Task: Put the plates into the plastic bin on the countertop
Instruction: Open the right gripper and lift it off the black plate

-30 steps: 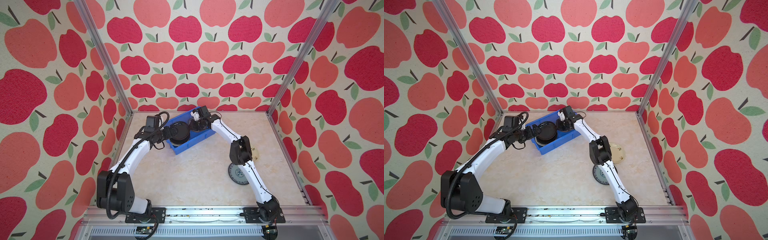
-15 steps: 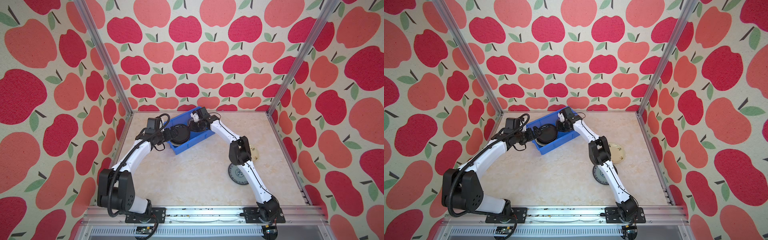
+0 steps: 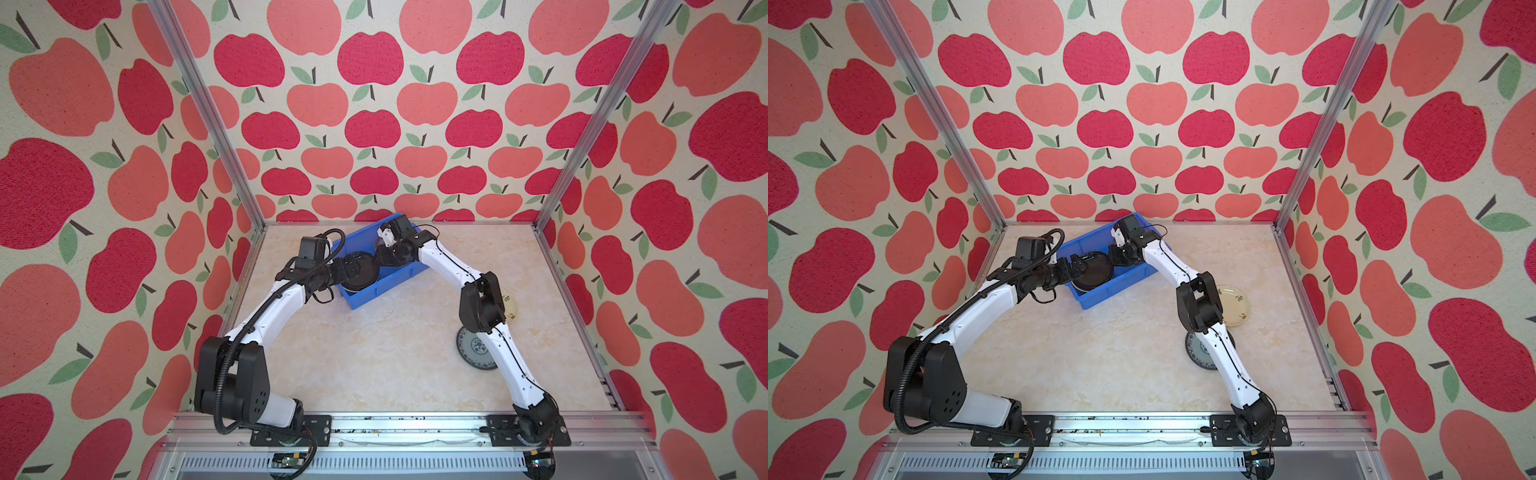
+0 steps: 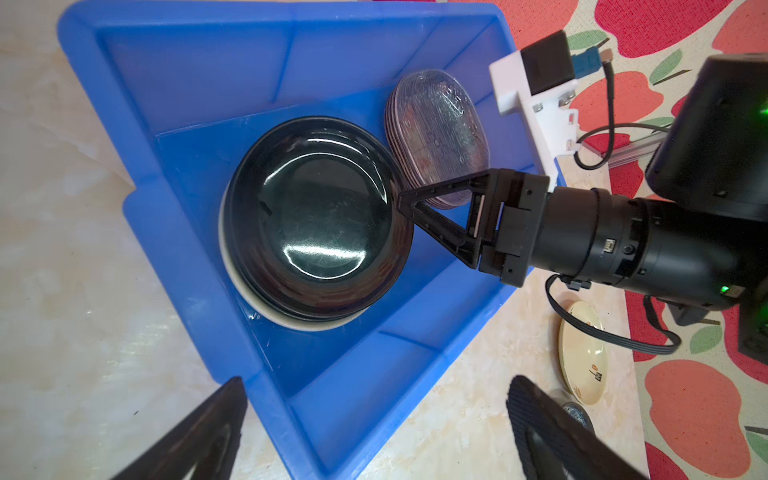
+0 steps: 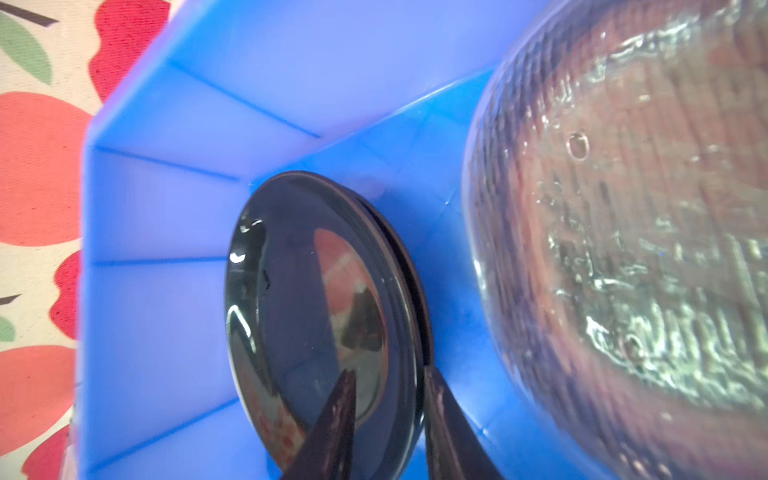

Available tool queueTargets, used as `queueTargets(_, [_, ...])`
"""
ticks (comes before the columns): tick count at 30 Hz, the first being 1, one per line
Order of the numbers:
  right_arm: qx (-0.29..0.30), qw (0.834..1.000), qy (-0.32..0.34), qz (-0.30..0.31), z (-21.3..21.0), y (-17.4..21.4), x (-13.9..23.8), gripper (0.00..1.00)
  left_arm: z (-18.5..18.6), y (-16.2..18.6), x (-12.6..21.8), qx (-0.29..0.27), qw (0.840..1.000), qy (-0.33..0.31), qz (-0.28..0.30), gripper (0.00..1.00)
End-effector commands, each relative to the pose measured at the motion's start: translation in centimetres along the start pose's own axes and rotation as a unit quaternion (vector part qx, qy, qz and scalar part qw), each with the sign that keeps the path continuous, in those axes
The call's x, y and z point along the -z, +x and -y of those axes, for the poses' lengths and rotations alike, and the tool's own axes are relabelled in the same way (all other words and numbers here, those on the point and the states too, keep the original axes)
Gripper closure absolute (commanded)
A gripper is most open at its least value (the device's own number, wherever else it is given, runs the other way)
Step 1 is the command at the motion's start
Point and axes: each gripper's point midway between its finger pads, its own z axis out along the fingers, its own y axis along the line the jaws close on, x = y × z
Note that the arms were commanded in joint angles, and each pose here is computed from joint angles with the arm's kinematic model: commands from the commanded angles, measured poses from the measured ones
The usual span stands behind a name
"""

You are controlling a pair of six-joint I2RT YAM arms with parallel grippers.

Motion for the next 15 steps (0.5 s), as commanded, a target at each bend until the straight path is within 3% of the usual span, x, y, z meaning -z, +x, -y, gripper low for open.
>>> queueTargets(1, [0.041, 0.995, -0.071, 0.048, -5.5, -3.0, 5.3, 0.69, 0.3, -0.2, 0.8, -0.015, 1.0, -0.005, 0.014, 0.0])
queueTargets(7, [0.068, 0.995, -0.045, 0.062, -6.7, -2.6, 9.6, 0.69, 1.4, -0.5, 1.4, -0.027, 0.999, -0.005, 0.029, 0.0])
queueTargets(15, [0.064, 0.991, -0.011, 0.119, -4.0, -1.3, 18.1, 0.69, 5.2, -0.6, 1.0, -0.07, 0.997, 0.013, 0.03, 0.0])
